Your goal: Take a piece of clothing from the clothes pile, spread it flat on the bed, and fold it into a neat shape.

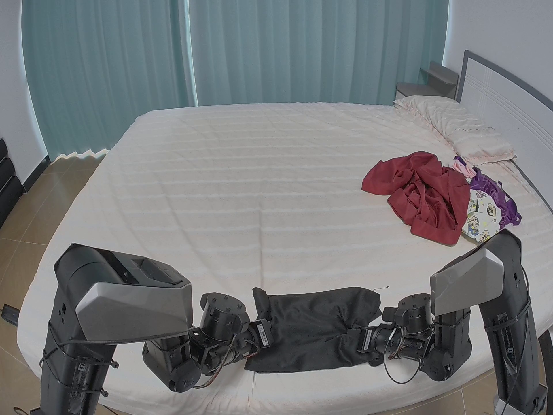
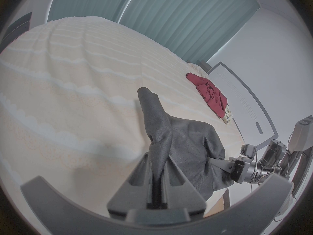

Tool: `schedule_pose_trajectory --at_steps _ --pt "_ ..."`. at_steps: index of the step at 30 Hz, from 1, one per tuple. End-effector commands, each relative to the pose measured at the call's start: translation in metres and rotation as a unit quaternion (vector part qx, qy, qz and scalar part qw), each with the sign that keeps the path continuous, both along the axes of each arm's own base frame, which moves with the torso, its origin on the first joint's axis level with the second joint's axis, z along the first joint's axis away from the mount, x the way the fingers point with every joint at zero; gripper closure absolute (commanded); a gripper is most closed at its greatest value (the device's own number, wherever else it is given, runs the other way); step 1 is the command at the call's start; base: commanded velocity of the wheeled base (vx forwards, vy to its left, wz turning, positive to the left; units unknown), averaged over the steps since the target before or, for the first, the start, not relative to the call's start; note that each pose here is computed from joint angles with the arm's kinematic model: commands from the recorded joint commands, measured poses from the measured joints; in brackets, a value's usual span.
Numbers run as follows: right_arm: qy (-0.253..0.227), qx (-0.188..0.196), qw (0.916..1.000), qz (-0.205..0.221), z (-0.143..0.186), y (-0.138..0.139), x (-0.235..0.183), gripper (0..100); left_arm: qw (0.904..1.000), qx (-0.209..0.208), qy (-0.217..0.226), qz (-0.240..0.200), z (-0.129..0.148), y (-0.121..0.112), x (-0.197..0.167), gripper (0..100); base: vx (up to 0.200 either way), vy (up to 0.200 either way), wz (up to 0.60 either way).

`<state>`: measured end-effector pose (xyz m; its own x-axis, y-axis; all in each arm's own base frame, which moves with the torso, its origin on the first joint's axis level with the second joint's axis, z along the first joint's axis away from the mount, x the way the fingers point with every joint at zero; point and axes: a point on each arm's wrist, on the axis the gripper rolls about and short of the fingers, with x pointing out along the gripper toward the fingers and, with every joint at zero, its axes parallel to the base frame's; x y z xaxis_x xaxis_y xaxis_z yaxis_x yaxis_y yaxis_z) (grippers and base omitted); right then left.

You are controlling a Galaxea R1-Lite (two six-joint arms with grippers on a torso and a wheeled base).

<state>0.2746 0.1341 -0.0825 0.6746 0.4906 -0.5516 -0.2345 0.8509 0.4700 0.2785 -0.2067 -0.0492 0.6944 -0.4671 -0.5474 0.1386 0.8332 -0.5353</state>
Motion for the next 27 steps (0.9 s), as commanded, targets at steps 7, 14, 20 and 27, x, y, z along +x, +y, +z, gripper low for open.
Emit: schedule_pose_trajectory --at_steps 7,14,20,27 --pt "-0.003 0.002 1.0 -0.002 0.001 -0.001 0.0 100 0.9997 0.023 0.012 0.004 -0.005 0.008 -0.007 100 0.0 0.0 0.0" --pt "-0.002 0.0 1.0 -0.003 0.0 -0.002 -0.001 100 0.9986 0.051 0.009 0.011 -0.012 0.015 -0.004 100 0.0 0.0 0.0" --pt "-0.003 0.0 1.0 -0.002 0.0 -0.001 -0.001 100 0.9986 0.051 0.009 0.014 -0.012 0.016 -0.003 100 0.0 0.0 0.0" --pt "-0.001 0.0 1.0 -0.002 0.0 -0.001 -0.001 100 0.998 0.062 0.005 0.007 -0.012 0.016 -0.004 0 0.0 0.0 0.0"
